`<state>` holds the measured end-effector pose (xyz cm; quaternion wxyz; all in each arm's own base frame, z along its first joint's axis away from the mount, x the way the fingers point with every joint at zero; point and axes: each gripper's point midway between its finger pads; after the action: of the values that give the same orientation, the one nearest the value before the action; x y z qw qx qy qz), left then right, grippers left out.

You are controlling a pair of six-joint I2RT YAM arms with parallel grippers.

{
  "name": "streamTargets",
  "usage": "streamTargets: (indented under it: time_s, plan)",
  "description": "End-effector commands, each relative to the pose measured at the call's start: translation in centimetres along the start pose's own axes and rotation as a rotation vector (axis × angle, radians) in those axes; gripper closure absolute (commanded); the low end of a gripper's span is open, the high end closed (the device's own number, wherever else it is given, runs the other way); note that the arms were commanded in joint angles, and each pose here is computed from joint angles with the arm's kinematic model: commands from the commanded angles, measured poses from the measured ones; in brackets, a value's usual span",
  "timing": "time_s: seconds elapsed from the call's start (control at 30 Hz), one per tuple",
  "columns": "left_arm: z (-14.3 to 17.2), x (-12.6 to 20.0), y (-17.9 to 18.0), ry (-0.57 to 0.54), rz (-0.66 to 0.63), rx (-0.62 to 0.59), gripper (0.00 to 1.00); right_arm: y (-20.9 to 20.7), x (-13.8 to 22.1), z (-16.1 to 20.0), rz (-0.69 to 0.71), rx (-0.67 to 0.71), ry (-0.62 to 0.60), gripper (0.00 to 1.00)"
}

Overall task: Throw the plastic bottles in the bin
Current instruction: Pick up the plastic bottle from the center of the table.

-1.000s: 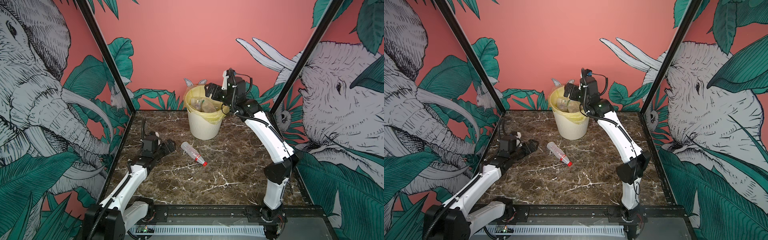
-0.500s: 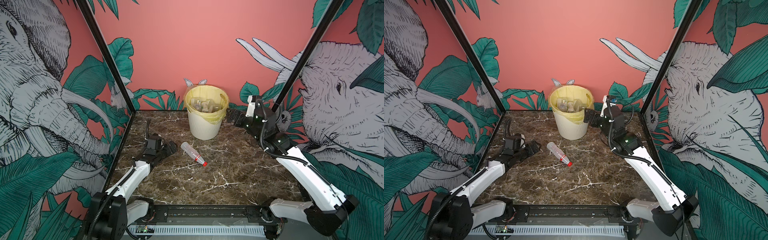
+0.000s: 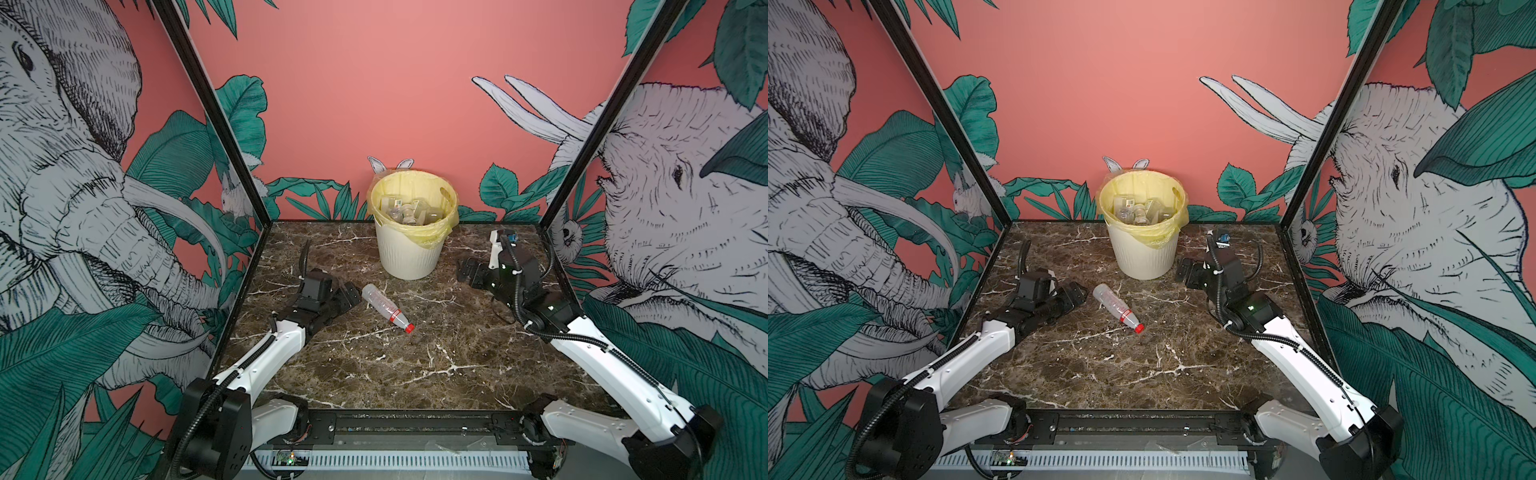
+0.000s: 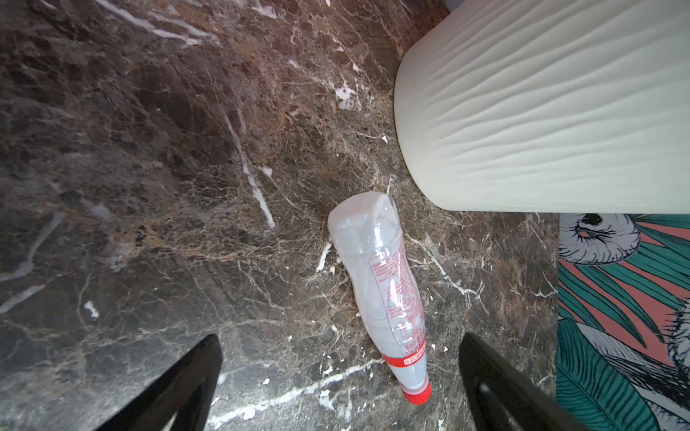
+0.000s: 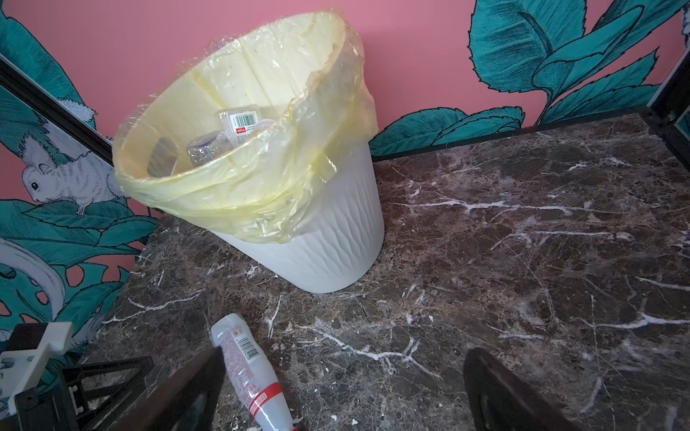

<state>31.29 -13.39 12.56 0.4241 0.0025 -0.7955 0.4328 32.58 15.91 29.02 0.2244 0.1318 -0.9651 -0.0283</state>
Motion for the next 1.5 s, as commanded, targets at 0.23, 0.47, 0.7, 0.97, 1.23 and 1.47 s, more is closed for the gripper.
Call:
streamTargets:
  time_s: [0.23, 0.47, 0.7, 0.97, 1.23, 1.47]
  plan:
    - [-0.5, 1.4, 0.3, -0.063, -0.071, 0.084, 0.01, -1.0, 0.1, 2.6, 0.024, -0.037, 0.026, 0.01]
    - [0.3, 1.1, -0.5, -0.039, -0.097, 0.066, 0.01, -1.3, -0.4, 5.0, 0.026, -0.077, 0.071, 0.00]
    - [1.2, 0.3, -0.3, -0.023, -0.132, 0.101, 0.01, -1.1, -0.9, 6.1, 0.009, -0.111, 0.088, 0.01]
    - [2.4, -1.3, -1.2, 0.034, -0.167, 0.089, 0.01, -1.5, -1.2, 7.4, 0.028, -0.134, 0.114, 0.01]
    - [3.6, -3.3, -2.0, 0.066, -0.143, 0.105, 0.01, -1.6, -1.9, 7.8, 0.039, -0.133, 0.130, 0.01]
    - [4.5, -4.5, -2.2, 0.075, -0.148, 0.112, 0.01, -1.3, -2.7, 7.9, 0.039, -0.138, 0.147, 0.01]
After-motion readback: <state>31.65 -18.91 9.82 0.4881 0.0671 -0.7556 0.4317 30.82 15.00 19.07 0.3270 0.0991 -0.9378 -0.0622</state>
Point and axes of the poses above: each gripper's point midway between its finger pads, its own x axis back along the fingers, its own y axis along the line the jaws close on, z = x × y, and after that the axes turned 14 degrees about x, right-handed
